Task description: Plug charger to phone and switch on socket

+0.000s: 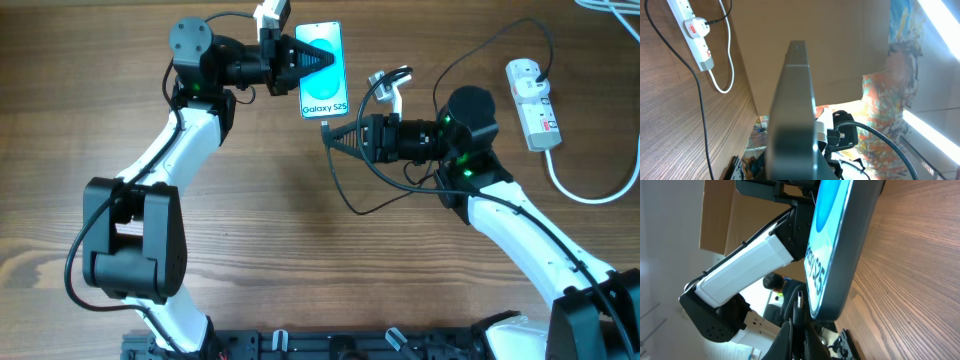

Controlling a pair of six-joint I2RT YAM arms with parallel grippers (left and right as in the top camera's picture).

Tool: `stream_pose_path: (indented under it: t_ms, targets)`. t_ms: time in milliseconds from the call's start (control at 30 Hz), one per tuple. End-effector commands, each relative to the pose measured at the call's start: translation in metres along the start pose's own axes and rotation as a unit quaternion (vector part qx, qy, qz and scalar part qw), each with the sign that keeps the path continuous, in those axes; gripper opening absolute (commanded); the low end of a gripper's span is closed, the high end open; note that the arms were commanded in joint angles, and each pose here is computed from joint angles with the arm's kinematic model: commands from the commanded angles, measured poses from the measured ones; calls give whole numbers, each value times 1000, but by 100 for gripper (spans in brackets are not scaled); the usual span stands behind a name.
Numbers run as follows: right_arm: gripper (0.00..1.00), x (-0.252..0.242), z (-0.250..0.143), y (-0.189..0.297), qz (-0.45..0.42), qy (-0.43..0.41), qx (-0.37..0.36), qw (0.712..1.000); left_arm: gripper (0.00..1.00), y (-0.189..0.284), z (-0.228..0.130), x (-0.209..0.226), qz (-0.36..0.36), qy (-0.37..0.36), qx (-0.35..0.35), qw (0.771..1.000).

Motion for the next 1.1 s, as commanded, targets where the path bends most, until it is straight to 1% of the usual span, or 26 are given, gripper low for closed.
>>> stream_pose_path:
  t_ms: [0,200,700,933,1067]
  targets:
    - [4,2,2,-2,2,14,-2,1000,4,-2,1,-16,-5,-18,-1,1000]
    - [4,1,6,-2,-1,11,-15,1000,4,-2,0,-16,-5,-18,-1,1000]
    - [4,0,6,-2,-2,8,-15,1000,4,-2,0,-16,-5,-7,-1,1000]
    - [4,-1,12,-2,-7,6,-33,999,4,-2,0,-16,-5,-7,-1,1000]
    - [4,-8,13,-1,-18,-13,-40,999,4,-2,0,-16,-5,-7,-1,1000]
Point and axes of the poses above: each gripper's point midway between its finger pads, its own y axis back along the fingers, its own x axis along the line the jaws close on, z = x × y, the point moved 1 cm from there along y, back along the fingers, and after that the axes turned 10 degrees about -y, right-handed, at the moved point
